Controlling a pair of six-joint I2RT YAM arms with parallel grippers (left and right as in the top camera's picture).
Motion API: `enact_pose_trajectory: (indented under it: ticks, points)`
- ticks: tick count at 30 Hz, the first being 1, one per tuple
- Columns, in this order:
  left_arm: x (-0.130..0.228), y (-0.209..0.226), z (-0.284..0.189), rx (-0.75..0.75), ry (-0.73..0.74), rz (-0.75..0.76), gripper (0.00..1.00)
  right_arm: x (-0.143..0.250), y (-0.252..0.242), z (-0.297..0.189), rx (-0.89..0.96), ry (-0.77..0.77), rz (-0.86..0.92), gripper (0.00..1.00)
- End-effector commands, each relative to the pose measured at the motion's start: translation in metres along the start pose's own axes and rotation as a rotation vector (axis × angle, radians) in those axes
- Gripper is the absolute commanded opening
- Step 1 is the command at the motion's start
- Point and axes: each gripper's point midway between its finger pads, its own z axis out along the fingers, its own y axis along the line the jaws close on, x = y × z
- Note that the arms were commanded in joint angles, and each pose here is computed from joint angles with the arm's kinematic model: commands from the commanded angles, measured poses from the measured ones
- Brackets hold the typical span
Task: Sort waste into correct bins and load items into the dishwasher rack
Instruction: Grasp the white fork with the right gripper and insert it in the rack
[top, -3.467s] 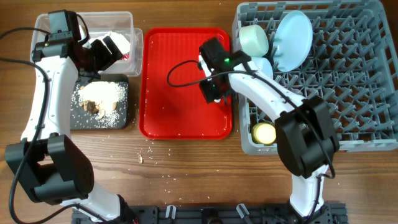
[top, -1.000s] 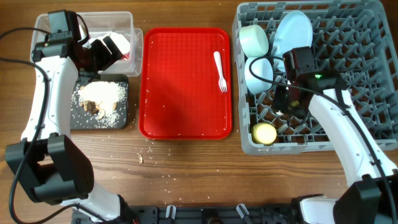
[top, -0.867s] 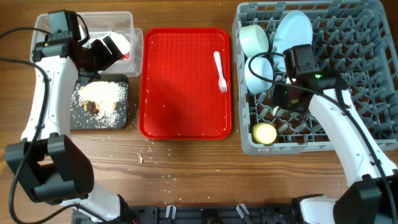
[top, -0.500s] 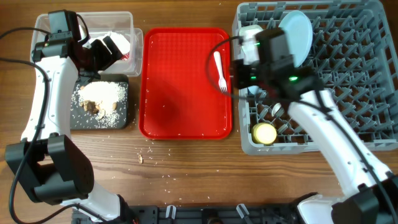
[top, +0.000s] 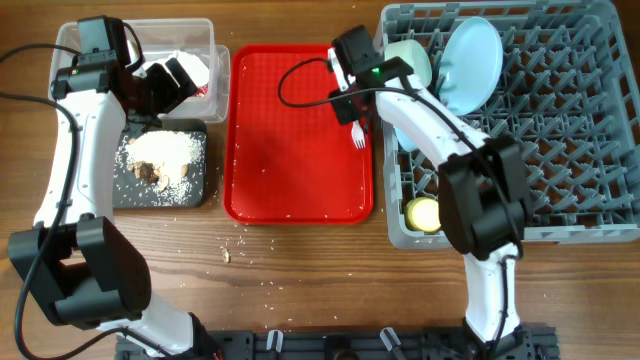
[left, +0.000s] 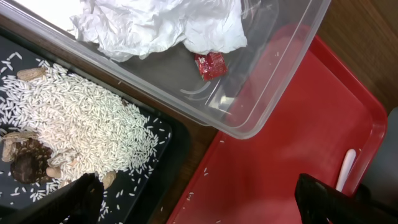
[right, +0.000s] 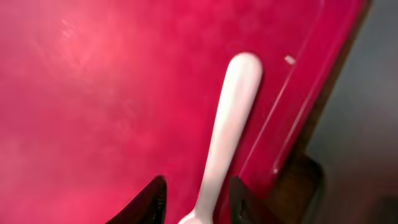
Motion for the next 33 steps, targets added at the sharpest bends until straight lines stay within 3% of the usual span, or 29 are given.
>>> enact_pose_trajectory:
  ticks: [1, 8, 9, 11, 14, 17, 20, 24, 26, 30, 33]
  points:
    - [-0.008, -0.005, -0.013, 0.019, -0.037, 0.003, 1.0, 0.006, -0.011, 0.021, 0.064, 0.033, -0.005, 0.32]
    - [-0.008, -0.005, -0.013, 0.019, -0.037, 0.003, 1.0, 0.019, -0.016, 0.045, 0.09, 0.073, 0.011, 0.29]
    - [-0.008, -0.005, -0.013, 0.019, -0.037, 0.003, 1.0, 0.02, -0.015, 0.046, 0.085, 0.077, 0.009, 0.27]
    - [-0.008, -0.005, -0.013, 0.019, -0.037, 0.003, 1.0, 0.024, -0.01, 0.046, 0.06, 0.094, 0.01, 0.13]
    - [-0.008, -0.005, -0.013, 0.019, -0.037, 0.003, 1.0, 0.031, -0.006, 0.045, 0.035, 0.12, 0.01, 0.05]
    - [-0.008, -0.005, -0.013, 0.019, -0.037, 0.003, 1.0, 0.034, 0.0, 0.041, -0.001, 0.14, 0.018, 0.04]
    - [-0.008, -0.005, -0.013, 0.019, -0.037, 0.003, 1.0, 0.022, -0.001, 0.008, -0.001, 0.101, 0.035, 0.04]
    - [-0.008, -0.005, -0.013, 0.019, -0.037, 0.003, 1.0, -0.018, 0.025, -0.1, -0.191, -0.093, 0.038, 0.04]
    - [-0.008, -0.005, -0.013, 0.019, -0.037, 0.003, 1.0, -0.022, 0.022, -0.15, -0.201, -0.152, 0.093, 0.05]
    - [-0.008, -0.005, -0.013, 0.019, -0.037, 0.003, 1.0, 0.021, -0.044, -0.207, 0.029, -0.102, 0.371, 0.04]
    - [-0.008, -0.005, -0.013, 0.019, -0.037, 0.003, 1.0, 0.094, -0.092, -0.221, 0.188, 0.114, 0.637, 0.04]
